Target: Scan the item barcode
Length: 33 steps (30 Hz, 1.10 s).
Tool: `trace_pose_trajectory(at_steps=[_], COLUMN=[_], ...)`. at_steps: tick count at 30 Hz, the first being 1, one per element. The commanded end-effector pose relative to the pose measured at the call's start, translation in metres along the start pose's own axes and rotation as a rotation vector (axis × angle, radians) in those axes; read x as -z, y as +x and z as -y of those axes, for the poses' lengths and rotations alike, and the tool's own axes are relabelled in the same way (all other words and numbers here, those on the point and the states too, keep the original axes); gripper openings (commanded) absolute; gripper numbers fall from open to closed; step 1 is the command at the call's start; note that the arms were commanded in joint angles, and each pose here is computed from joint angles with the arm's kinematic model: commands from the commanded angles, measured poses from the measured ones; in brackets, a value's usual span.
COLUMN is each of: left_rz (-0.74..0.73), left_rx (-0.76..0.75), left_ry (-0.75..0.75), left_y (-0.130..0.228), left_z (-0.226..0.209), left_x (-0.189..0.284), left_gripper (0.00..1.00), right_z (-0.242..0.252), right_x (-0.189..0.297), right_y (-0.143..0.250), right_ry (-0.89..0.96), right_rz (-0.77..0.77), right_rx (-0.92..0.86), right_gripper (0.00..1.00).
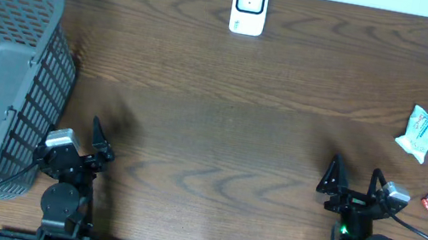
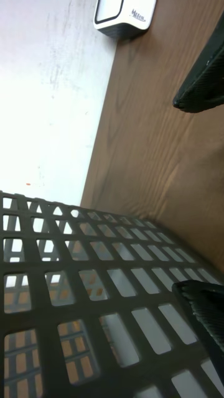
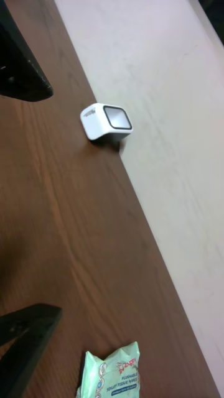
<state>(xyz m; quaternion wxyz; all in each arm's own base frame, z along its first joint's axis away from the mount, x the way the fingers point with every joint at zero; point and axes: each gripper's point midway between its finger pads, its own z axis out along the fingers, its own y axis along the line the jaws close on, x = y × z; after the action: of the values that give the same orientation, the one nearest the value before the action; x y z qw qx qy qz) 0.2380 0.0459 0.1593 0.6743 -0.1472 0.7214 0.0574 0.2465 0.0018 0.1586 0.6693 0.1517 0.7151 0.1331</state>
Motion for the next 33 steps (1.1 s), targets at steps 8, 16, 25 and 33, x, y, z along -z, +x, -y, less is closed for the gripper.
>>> trace_pose_trajectory(at_steps=[8, 16, 25, 33], left_rz=[-0.063, -0.058, -0.060, -0.058], left_rx=[-0.038, -0.039, -0.040, -0.040], left_ry=[0.033, 0.063, 0.062, 0.063], left_y=[0.0207, 0.0195, 0.0199, 0.0195], left_z=[0.0043, 0.0099, 0.0099, 0.0099], left_x=[-0.0012, -0.0004, -0.0005, -0.0005], left_gripper=[0.86, 0.86, 0.86, 0.86], right_z=[0.0046, 0.0046, 0.0046, 0.0046], right_x=[0.0003, 0.0003, 0.0003, 0.0003], right_y=[-0.0017, -0.0018, -0.0018, -0.0018], right_ry=[0.021, 0.021, 0.021, 0.021], right_rz=[0.010, 0.011, 0.011, 0.011], right_rx=[-0.002, -0.002, -0.002, -0.002], right_gripper=[0.99, 0.99, 0.99, 0.99])
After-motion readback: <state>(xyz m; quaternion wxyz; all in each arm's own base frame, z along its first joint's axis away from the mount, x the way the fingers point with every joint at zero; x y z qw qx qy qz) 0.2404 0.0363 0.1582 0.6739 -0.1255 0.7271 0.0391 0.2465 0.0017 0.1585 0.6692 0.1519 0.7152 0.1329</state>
